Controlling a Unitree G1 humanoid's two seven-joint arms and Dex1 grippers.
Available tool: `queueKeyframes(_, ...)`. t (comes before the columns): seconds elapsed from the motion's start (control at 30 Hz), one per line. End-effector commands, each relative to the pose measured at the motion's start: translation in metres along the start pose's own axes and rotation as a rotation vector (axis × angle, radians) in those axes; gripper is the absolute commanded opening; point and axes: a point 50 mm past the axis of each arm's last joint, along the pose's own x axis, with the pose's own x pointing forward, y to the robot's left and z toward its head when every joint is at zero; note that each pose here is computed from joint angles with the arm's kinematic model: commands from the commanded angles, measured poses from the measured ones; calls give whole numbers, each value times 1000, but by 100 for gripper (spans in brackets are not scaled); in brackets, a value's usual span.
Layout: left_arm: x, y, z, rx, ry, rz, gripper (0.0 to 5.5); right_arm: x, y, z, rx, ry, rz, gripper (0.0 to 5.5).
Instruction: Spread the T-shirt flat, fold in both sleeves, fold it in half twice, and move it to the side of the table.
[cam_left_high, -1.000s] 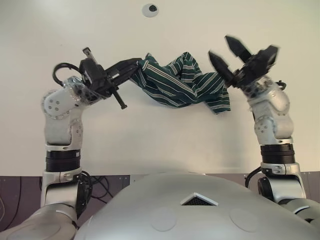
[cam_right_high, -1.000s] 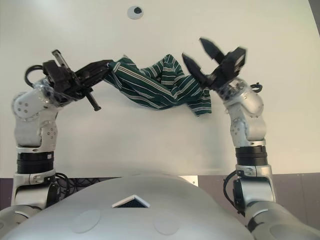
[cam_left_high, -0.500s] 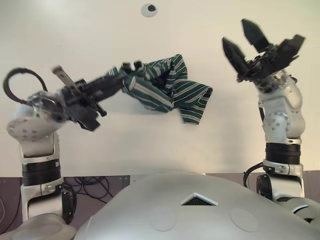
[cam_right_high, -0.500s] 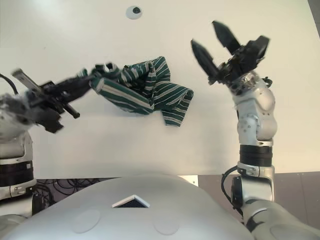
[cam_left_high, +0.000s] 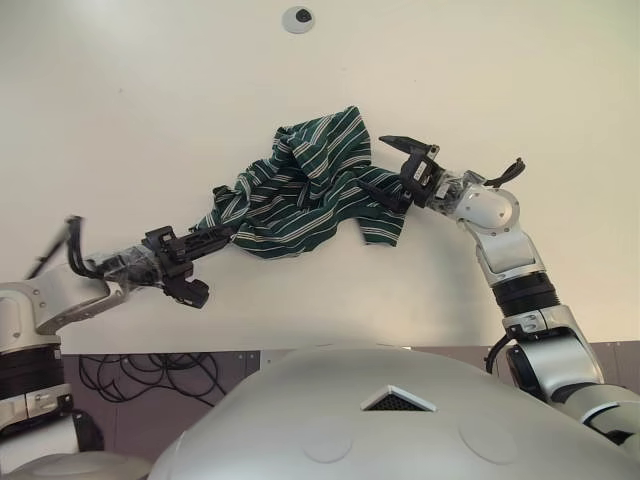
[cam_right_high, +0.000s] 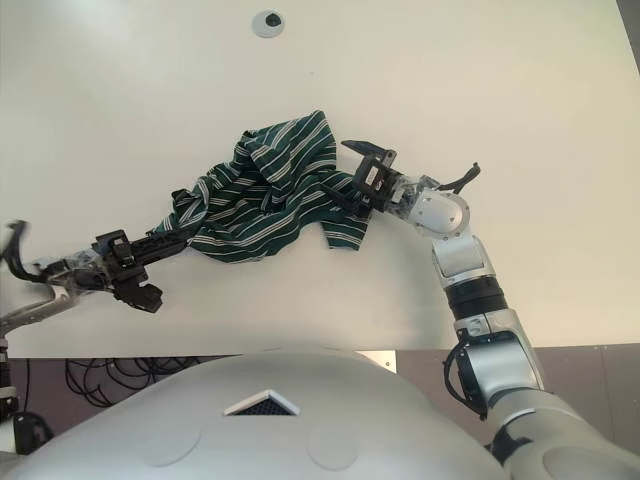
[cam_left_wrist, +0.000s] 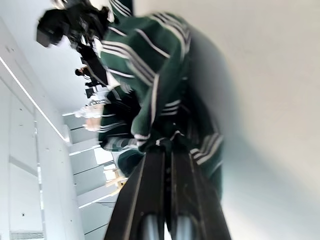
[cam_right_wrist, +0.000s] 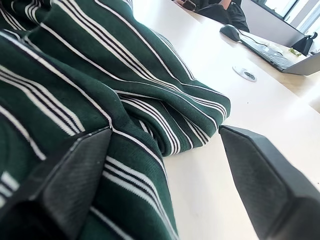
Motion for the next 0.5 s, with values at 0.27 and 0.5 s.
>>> queueKeyframes(0.27,-44,-79,8,335,-195,37,0,-107,-7,-27,-130,381,379,392)
queueKeyframes(0.5,-34,-70,8,247,-161,153,0,-110,6,-4,-48,163,482,392)
